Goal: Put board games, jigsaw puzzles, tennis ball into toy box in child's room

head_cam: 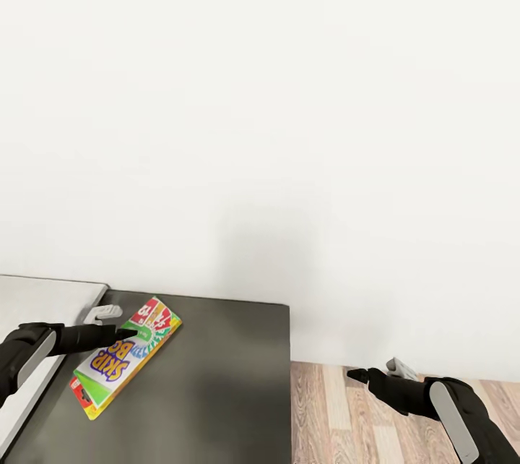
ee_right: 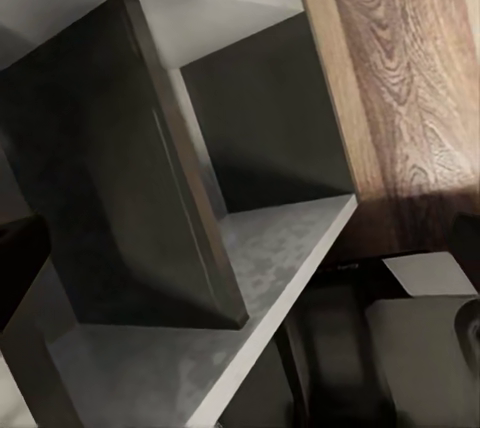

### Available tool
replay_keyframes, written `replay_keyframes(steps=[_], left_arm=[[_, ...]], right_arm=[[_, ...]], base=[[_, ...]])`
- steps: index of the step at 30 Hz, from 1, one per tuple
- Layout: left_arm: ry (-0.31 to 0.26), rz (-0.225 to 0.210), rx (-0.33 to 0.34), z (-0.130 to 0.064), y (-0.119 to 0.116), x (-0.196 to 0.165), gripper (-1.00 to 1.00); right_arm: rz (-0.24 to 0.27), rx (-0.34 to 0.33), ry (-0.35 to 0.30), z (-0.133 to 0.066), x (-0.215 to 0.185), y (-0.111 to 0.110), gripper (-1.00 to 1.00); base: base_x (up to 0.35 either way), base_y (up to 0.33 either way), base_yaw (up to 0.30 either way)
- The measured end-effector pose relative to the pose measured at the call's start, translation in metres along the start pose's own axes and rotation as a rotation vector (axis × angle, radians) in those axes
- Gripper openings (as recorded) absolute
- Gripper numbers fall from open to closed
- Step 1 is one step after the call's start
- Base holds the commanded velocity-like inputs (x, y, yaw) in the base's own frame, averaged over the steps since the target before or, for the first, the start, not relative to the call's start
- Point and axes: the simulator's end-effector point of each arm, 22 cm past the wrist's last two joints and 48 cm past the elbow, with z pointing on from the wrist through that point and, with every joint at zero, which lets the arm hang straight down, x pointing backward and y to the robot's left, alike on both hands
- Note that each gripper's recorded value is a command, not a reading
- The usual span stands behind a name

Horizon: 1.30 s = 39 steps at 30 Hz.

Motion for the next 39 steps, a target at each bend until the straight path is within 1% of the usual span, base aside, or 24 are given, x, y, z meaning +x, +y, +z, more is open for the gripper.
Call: replay_keyframes(steps=[14,21,25,32,39], left_arm=[[0.017,-0.006,-0.001,0.0069,0.0028,0.0071,1.00],[0.018,-0.006,0.002,0.0076,0.0017,0.0073,1.00],[0.019,-0.006,0.002,0.0082,0.0012,0.0078,1.00],[0.019,-0.006,0.002,0.0083,0.0011,0.0077,1.00],[0.019,-0.006,0.002,0.0083,0.0009,0.0077,1.00]], right_arm=[[0.009,0.005,0.015,0.0053,0.0049,-0.0044,1.00],[0.001,0.011,-0.007,0.0050,-0.0004,-0.0062,1.00],[0.002,0.009,-0.009,0.0053,-0.0006,-0.0055,1.00],[0.003,0.009,-0.010,0.0053,-0.0007,-0.0055,1.00],[0.004,0.008,-0.011,0.0052,-0.0010,-0.0056,1.00]], base=[[0.000,0.000,0.000],[0.000,0.000,0.000],[0.000,-0.002,0.000],[0.000,-0.194,0.000],[-0.005,-0.080,0.000]])
